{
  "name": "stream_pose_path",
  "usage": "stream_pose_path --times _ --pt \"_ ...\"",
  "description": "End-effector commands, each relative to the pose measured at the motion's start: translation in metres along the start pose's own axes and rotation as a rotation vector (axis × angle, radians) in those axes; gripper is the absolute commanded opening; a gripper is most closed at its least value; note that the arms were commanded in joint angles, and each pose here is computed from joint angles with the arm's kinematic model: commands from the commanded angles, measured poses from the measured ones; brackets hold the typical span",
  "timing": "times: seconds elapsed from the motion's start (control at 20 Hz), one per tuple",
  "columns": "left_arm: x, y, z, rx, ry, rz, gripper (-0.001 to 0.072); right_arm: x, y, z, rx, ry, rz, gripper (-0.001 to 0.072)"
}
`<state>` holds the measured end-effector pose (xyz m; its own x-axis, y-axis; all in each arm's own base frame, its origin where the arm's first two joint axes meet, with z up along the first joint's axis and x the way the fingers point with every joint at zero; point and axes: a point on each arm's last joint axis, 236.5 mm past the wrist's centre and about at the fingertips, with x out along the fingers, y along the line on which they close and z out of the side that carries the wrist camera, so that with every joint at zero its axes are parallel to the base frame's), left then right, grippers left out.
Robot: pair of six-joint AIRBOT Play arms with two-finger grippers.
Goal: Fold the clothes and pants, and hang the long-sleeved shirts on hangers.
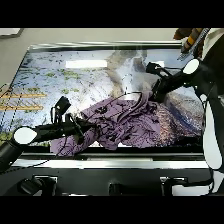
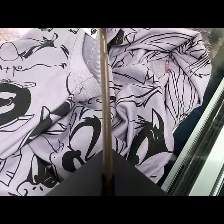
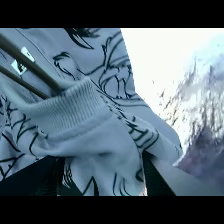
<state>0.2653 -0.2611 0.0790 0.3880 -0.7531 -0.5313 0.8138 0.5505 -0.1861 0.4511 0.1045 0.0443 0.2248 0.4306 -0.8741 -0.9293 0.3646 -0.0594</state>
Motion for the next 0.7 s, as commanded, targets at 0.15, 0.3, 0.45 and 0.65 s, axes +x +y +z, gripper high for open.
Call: stream_pose_path --times 0.15,0.3,0.45,0.65 --pt "0.001 0.000 -0.001 -0.001 0.004 -0.002 0.0023 0.020 0.010 0.011 0.000 -0.073 0.088 0.0528" --pt "0.001 0.000 -0.001 0.000 0.004 -0.002 0.0023 0.028 0.021 0.018 0.015 -0.106 0.149 0.0512" --pt "0.001 0.000 -0.001 -0.001 0.004 -0.002 0.0023 0.029 0.027 0.019 0.010 -0.106 0.172 0.0298" --pt "0.001 0.000 -0.001 -0.001 0.004 -0.001 0.0023 0.023 0.037 0.014 0.002 -0.085 0.209 0.0041"
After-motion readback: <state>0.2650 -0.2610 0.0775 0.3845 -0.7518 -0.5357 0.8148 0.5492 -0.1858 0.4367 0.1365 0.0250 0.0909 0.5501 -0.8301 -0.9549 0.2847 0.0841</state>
